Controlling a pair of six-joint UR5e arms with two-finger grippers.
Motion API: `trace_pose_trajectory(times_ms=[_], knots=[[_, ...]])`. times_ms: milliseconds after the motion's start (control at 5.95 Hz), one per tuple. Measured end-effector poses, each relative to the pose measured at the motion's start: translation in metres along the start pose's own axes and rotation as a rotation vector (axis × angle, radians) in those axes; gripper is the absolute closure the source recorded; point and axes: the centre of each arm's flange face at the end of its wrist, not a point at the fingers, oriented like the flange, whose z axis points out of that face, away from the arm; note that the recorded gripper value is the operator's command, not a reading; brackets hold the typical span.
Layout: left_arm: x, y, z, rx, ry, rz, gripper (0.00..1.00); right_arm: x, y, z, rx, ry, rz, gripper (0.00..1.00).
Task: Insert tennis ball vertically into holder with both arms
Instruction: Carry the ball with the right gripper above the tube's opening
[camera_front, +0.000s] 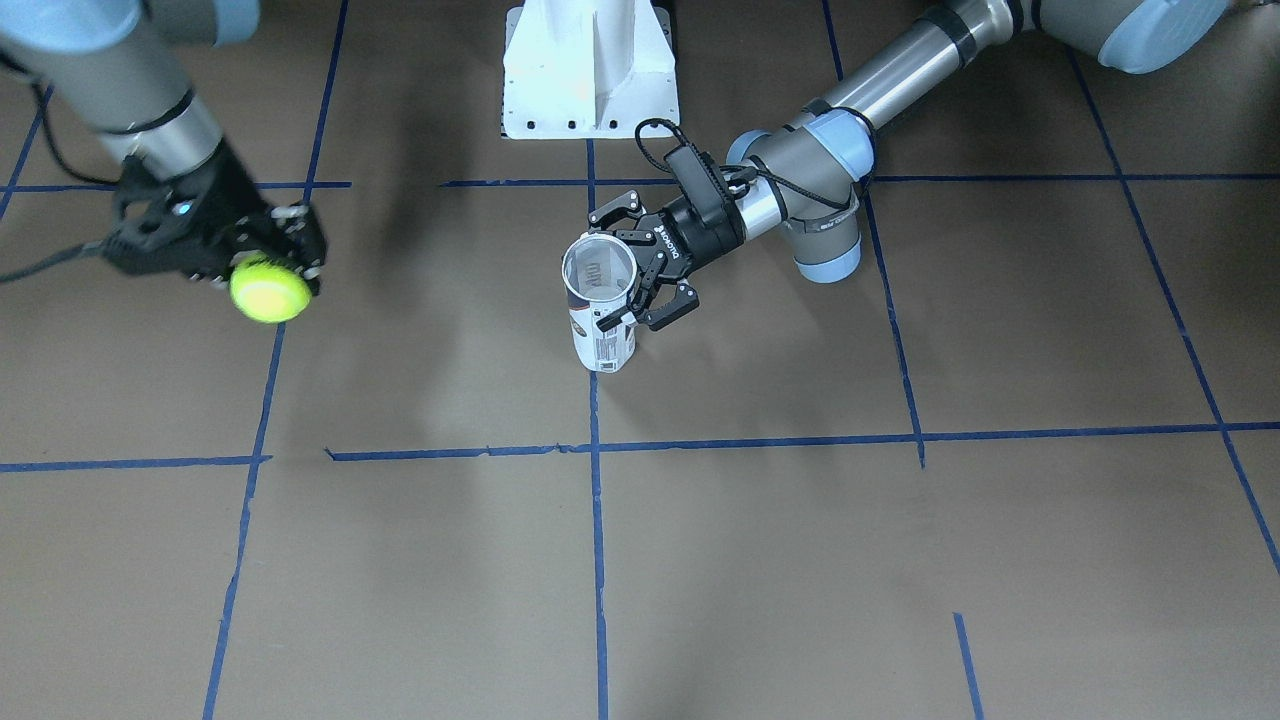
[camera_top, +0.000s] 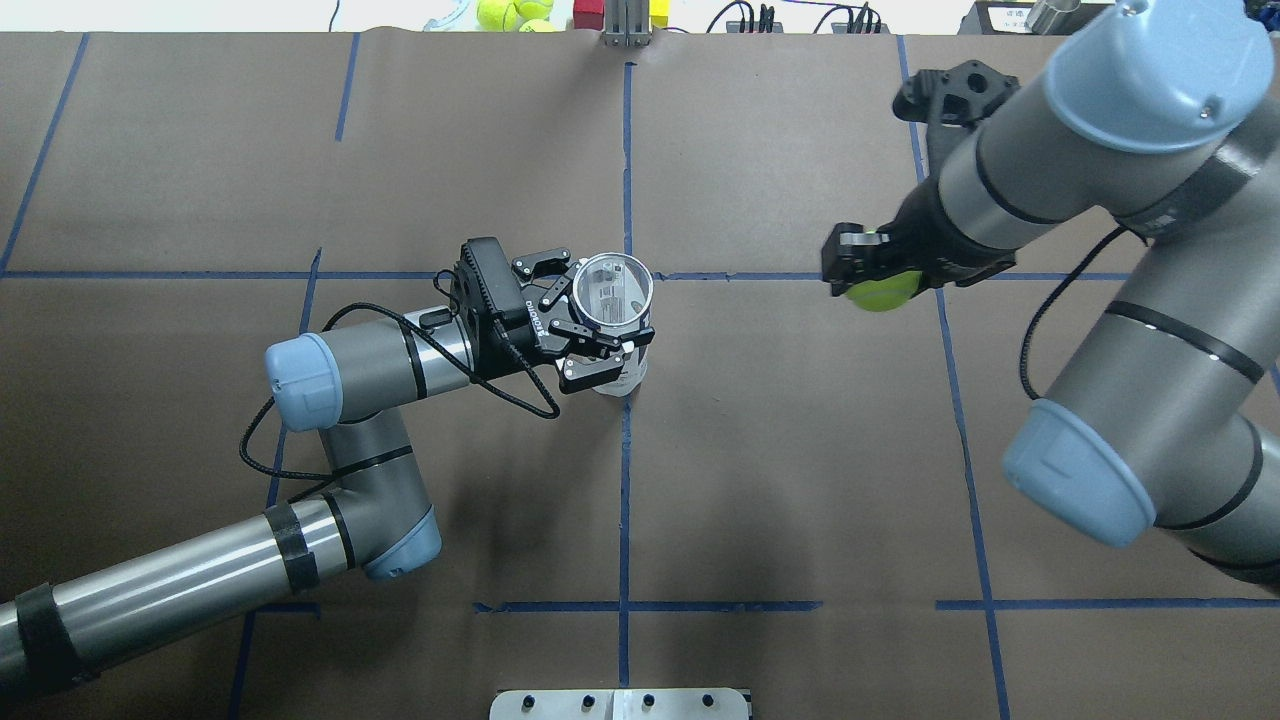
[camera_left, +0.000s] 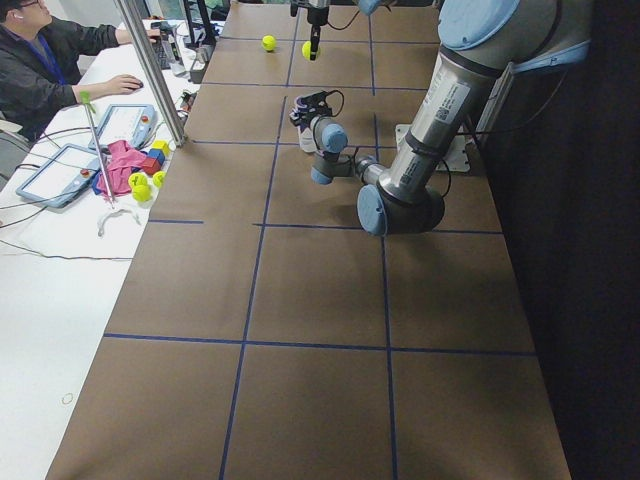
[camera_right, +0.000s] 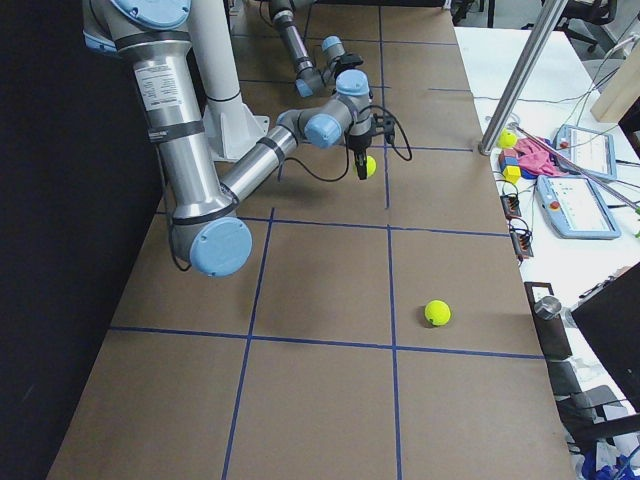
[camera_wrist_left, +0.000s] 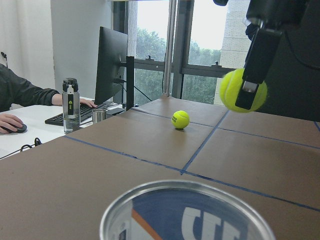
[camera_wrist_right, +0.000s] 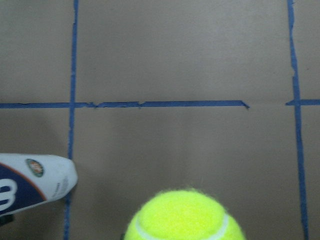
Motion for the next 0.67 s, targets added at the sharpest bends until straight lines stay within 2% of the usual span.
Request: trace_pose_trajectory(times_ms=[336, 673], knots=[[0.001, 0.000, 0.000, 0.000, 0.002, -0.001, 0.16, -0.071, 0.011, -0.019, -0.013, -0.051, 0.075, 0.95], [0.003, 0.000, 0.001, 0.000, 0.005, -0.001, 0.16, -0.139, -0.001, -0.010, -0.003, -0.037, 0.129, 0.94]])
